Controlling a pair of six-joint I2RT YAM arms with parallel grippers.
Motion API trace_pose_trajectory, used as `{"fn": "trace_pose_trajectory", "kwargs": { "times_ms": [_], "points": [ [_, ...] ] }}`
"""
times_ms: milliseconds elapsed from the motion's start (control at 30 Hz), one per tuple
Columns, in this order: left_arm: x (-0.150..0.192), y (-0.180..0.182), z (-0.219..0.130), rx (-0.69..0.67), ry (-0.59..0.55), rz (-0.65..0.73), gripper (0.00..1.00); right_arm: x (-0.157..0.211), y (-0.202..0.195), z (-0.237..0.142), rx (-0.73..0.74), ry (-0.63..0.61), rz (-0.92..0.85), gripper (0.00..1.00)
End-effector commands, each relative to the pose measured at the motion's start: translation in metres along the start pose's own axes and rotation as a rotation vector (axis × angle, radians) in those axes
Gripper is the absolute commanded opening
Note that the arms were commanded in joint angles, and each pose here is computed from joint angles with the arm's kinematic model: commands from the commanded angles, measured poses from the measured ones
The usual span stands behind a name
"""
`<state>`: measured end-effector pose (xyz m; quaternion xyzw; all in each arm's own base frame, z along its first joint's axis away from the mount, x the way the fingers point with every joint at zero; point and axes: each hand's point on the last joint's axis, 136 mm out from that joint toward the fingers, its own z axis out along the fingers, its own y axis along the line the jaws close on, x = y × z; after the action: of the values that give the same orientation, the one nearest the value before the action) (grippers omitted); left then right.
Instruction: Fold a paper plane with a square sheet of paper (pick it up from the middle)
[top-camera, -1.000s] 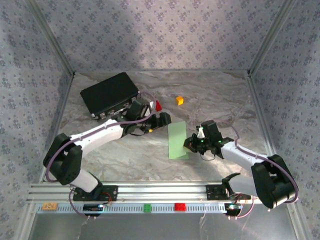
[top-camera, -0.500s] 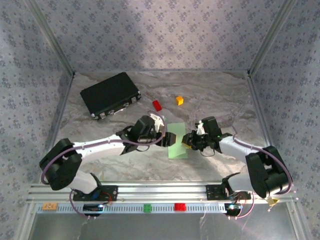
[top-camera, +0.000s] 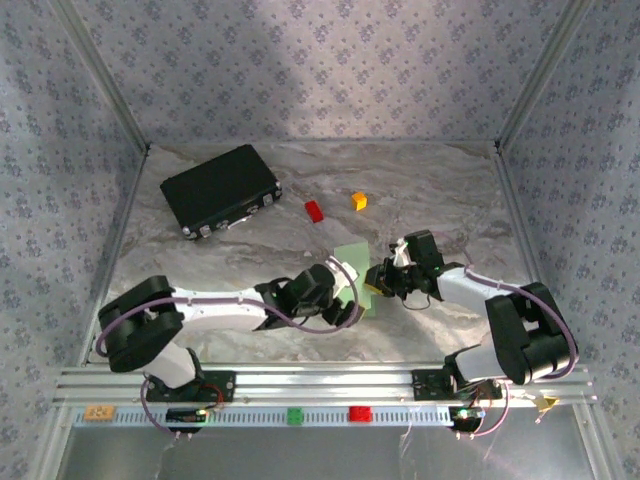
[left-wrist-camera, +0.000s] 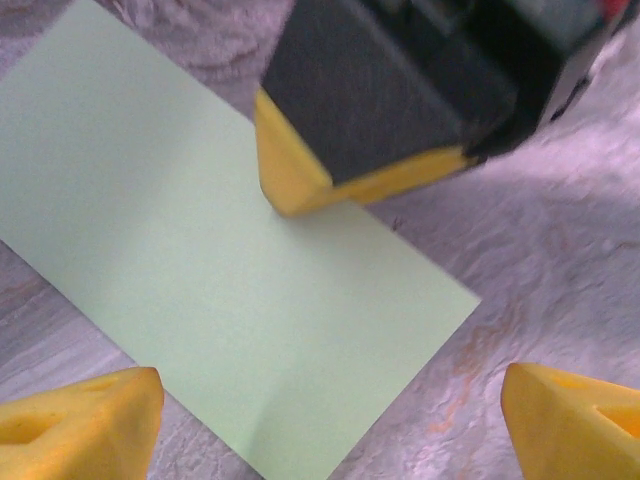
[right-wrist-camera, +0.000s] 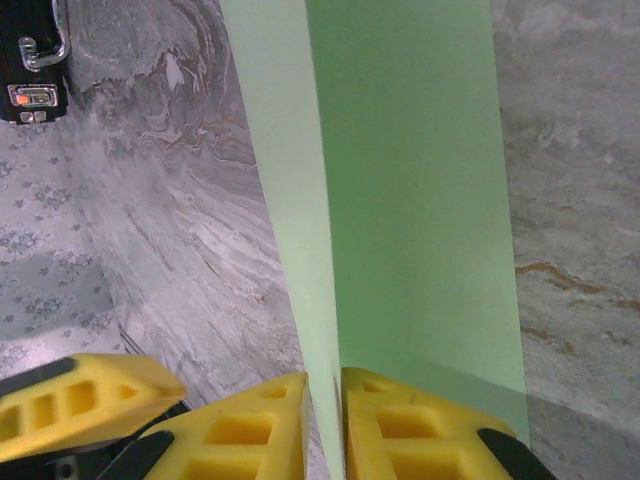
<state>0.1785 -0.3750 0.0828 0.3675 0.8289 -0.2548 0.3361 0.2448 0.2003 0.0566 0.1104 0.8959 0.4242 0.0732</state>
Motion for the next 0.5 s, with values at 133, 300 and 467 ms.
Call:
{"fn": "trace_pose_trajectory", "kwargs": {
  "times_ms": [133,300,467],
  "points": [
    [-0.003,-0.011,0.017,-0.114,0.014,0.196,0.86,-0.006,0.014,-0.003,-0.054,-0.005,-0.020,0.18],
    [-0.002,-0.015,0.023,-0.183,0.025,0.284,0.87,-0.008,0.016,-0.004,-0.056,-0.011,-0.017,0.18],
    [0.001,-0.007,0.028,-0.277,0.045,0.319,0.82,-0.009,0.017,-0.005,-0.057,-0.016,-0.018,0.18]
  ]
}}
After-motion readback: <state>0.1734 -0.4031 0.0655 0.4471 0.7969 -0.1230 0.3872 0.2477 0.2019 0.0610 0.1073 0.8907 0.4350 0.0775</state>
